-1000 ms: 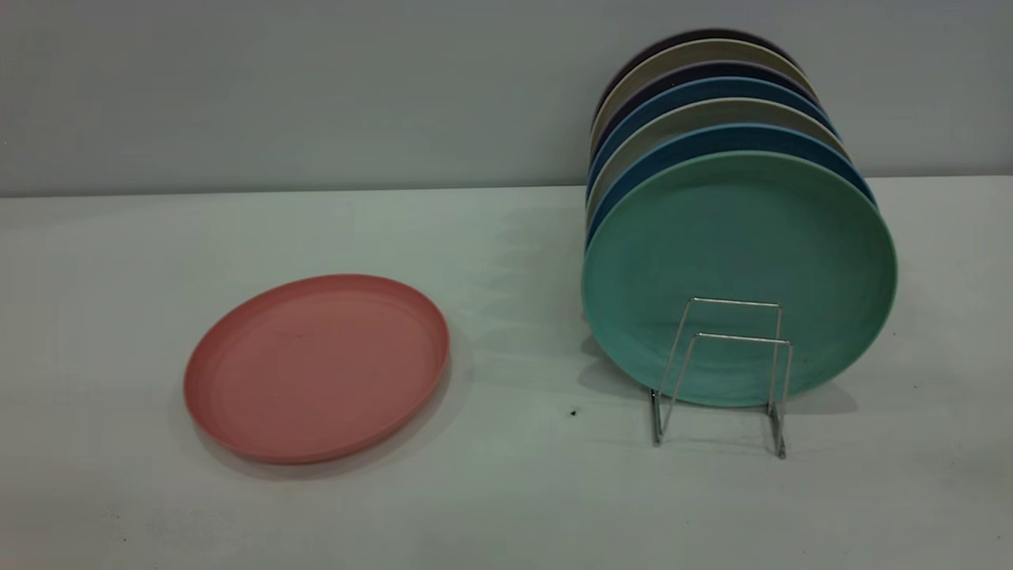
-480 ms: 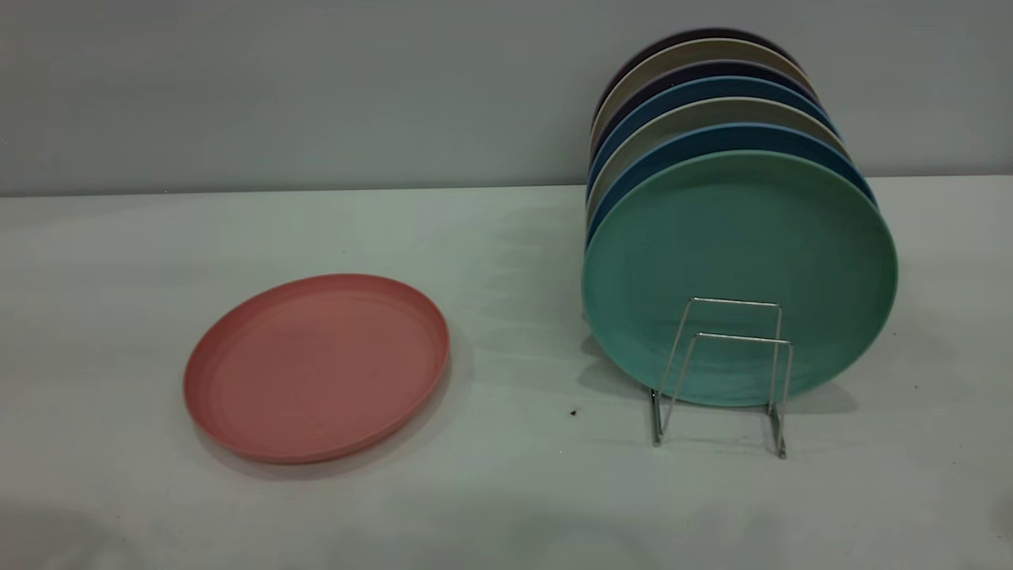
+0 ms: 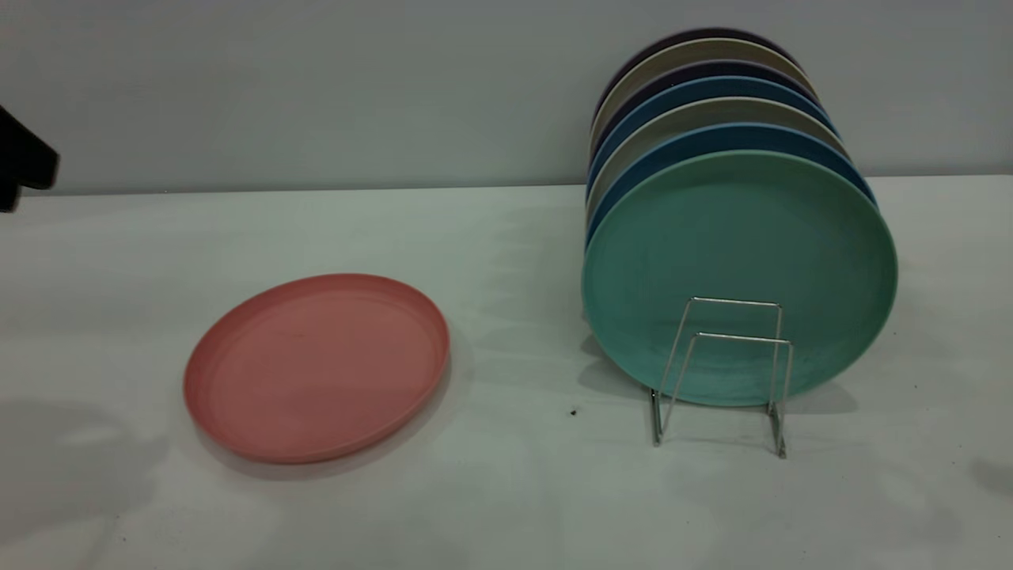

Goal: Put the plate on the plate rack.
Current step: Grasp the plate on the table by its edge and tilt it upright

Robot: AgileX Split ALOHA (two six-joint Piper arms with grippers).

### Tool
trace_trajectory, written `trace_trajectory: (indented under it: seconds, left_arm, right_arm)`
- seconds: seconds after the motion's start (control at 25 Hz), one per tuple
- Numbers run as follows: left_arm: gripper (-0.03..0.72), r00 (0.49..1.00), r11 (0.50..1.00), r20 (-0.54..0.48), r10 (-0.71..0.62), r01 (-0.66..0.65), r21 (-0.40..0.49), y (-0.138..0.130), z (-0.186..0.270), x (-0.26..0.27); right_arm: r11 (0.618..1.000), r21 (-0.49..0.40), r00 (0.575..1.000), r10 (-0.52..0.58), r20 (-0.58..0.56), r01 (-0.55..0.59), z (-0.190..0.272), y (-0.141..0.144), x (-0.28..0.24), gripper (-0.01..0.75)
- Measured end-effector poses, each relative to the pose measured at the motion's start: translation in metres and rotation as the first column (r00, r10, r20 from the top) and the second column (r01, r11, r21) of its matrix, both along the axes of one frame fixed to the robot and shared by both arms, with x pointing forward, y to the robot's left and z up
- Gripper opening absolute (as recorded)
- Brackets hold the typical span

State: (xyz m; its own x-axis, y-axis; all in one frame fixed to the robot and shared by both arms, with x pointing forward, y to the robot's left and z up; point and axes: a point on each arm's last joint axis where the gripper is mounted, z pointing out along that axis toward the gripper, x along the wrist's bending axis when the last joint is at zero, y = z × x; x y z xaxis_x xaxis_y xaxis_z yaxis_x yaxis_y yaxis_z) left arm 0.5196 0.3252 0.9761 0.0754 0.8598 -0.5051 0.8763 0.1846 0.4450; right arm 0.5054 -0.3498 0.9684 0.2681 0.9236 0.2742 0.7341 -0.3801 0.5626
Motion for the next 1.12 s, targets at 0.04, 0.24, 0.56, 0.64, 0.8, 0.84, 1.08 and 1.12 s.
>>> trace_trajectory:
  seconds: [0.04,0.24,0.56,0.64,0.8,0.84,1.08,1.12]
  left_arm:
    - [0.343,1.0,1.0,-0.003,0.009,-0.009,-0.024,0.004,-0.009,0.005]
    - [0.342,0.996,1.0,-0.082,0.016,-0.018,-0.023,0.015,-0.056,0.025]
    - [0.34,0.986,0.999,-0.16,0.042,-0.046,-0.024,0.026,-0.1,0.052]
    - [0.34,0.986,0.999,-0.163,0.045,-0.048,-0.014,0.026,-0.106,0.057]
    - [0.34,0.987,0.999,-0.157,0.033,-0.03,0.02,0.017,-0.114,0.068]
    - [0.34,0.987,0.999,-0.155,0.032,-0.028,0.03,0.014,-0.116,0.071]
    - [0.34,0.979,0.998,-0.194,0.054,-0.05,0.026,0.004,-0.133,0.082]
    - [0.34,0.977,0.998,-0.207,0.06,-0.056,0.022,0.005,-0.138,0.083]
  right_arm:
    - [1.0,0.029,1.0,-0.006,-0.001,0.006,-0.004,-0.003,0.004,0.211]
    - [0.989,0.144,0.998,0.019,0.054,-0.026,-0.019,-0.025,0.02,0.217]
    - [0.98,0.189,0.996,0.045,0.082,-0.06,-0.049,-0.035,0.034,0.256]
    - [0.975,0.214,0.996,0.048,0.07,-0.062,-0.058,-0.036,0.039,0.265]
    - [0.966,0.248,0.996,0.058,0.067,-0.073,-0.068,-0.037,0.049,0.271]
    - [0.966,0.248,0.996,0.059,0.066,-0.074,-0.069,-0.038,0.05,0.272]
    - [0.971,0.227,0.995,0.064,0.076,-0.08,-0.069,-0.041,0.055,0.272]
    - [0.972,0.219,0.995,0.065,0.079,-0.081,-0.068,-0.042,0.056,0.272]
